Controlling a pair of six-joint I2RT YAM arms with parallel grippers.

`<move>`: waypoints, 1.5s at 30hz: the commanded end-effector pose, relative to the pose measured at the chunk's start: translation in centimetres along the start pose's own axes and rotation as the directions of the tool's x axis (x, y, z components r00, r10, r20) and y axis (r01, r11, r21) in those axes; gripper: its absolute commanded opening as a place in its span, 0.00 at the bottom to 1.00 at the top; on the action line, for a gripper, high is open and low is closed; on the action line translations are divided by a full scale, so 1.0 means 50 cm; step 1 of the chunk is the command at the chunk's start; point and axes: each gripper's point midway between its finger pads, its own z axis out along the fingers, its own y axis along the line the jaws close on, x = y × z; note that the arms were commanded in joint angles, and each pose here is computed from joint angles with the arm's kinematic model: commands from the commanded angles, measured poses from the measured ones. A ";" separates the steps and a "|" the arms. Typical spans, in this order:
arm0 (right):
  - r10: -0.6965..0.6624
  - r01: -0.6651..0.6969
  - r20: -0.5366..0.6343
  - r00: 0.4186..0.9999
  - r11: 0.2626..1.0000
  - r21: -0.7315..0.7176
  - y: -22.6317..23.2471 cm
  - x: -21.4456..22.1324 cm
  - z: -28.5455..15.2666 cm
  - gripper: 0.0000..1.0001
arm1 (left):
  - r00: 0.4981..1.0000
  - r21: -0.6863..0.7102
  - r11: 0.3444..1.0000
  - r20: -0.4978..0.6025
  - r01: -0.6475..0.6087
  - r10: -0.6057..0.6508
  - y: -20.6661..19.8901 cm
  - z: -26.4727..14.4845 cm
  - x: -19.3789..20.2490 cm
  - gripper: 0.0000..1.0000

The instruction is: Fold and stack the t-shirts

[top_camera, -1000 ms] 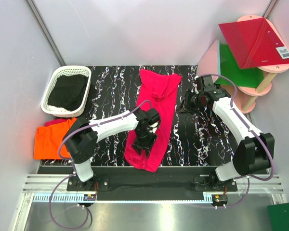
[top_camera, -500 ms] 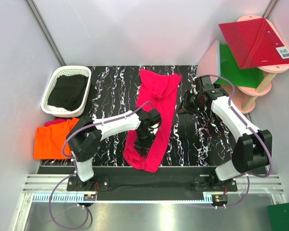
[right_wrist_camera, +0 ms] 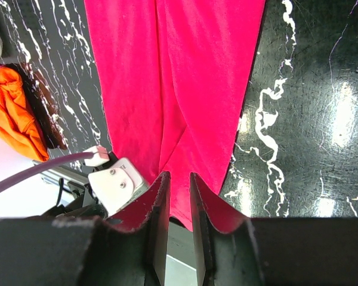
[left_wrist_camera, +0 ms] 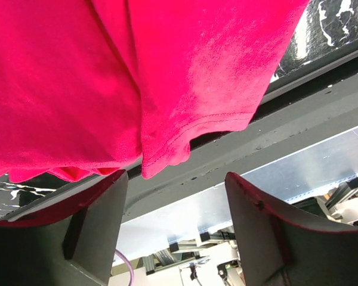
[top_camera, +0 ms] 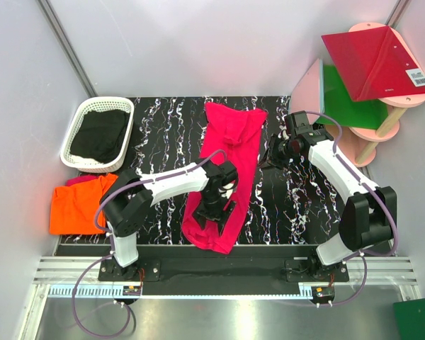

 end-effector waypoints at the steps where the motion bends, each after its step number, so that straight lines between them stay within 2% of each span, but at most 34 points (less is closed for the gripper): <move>1: -0.042 0.043 0.012 0.999 0.998 -0.046 0.028 -0.010 -0.003 0.28 | 0.999 0.007 1.000 0.031 -0.013 0.013 -0.005 -0.015 -0.007 0.66; 2: -0.041 0.042 0.010 0.999 0.998 -0.046 0.028 -0.010 -0.002 0.27 | 1.000 0.004 1.000 0.025 -0.014 0.014 -0.003 -0.011 -0.007 0.63; 3: -0.041 0.041 0.008 0.999 0.998 -0.045 0.028 -0.009 -0.002 0.28 | 1.000 0.003 1.000 0.019 -0.014 0.013 -0.002 -0.003 -0.011 0.54; 4: -0.040 0.041 0.010 0.999 0.998 -0.046 0.027 -0.010 -0.002 0.27 | 1.000 0.003 1.000 0.012 -0.016 0.016 -0.001 0.002 -0.012 0.49; 6: -0.043 0.043 0.010 0.999 0.998 -0.047 0.029 -0.008 -0.003 0.27 | 1.000 0.007 1.000 0.002 -0.017 0.017 -0.002 0.009 -0.013 0.33; 7: -0.045 0.045 0.011 0.999 0.998 -0.046 0.028 -0.008 -0.003 0.28 | 1.000 0.010 1.000 0.004 -0.021 0.021 -0.003 0.008 -0.014 0.18; 9: -0.043 0.043 0.011 0.999 0.998 -0.046 0.028 -0.007 -0.005 0.27 | 1.000 0.005 1.000 0.013 -0.021 0.021 -0.002 0.004 -0.014 0.04; 10: -0.044 0.044 0.013 0.999 0.998 -0.045 0.028 -0.007 -0.005 0.27 | 1.000 0.000 1.000 0.017 -0.022 0.022 0.000 0.002 -0.013 0.00; 20: -0.040 0.039 -0.004 0.999 0.998 -0.046 0.027 -0.003 0.003 0.28 | 0.998 -0.020 1.000 0.055 0.007 -0.006 0.018 -0.044 0.028 0.01; 23: -0.043 0.043 -0.010 0.999 0.998 -0.047 0.029 0.001 0.007 0.28 | 0.999 -0.032 0.999 0.047 0.014 -0.013 0.024 -0.044 0.036 0.35; 24: -0.044 0.043 -0.013 0.999 0.998 -0.047 0.029 0.003 0.008 0.28 | 0.999 -0.041 0.999 0.049 0.017 -0.015 0.027 -0.042 0.034 0.59; 27: -0.047 0.047 -0.016 0.999 0.998 -0.048 0.029 0.006 0.008 0.28 | 0.999 -0.050 0.999 0.031 0.017 -0.015 0.033 -0.023 0.029 0.71; 28: -0.048 0.047 -0.015 0.999 0.998 -0.049 0.029 0.007 0.008 0.28 | 1.000 -0.049 0.999 0.027 0.016 -0.014 0.032 -0.018 0.027 0.71; 39: -0.052 0.051 -0.016 0.999 0.997 -0.053 0.027 0.016 0.001 0.28 | 1.000 -0.029 1.000 0.019 0.007 -0.007 0.017 0.017 -0.017 0.57; 43: -0.054 0.053 -0.020 0.998 0.997 -0.056 0.027 0.018 0.001 0.29 | 1.000 -0.021 1.000 0.020 0.007 -0.007 0.012 0.016 -0.020 0.32; 44: -0.055 0.054 -0.021 0.998 0.997 -0.056 0.027 0.018 0.002 0.28 | 1.000 -0.020 1.000 0.023 0.008 -0.007 0.012 0.013 -0.018 0.16; 45: -0.055 0.054 -0.022 0.998 0.997 -0.057 0.028 0.018 0.002 0.28 | 1.000 -0.021 1.000 0.024 0.012 -0.012 0.013 0.010 -0.016 0.08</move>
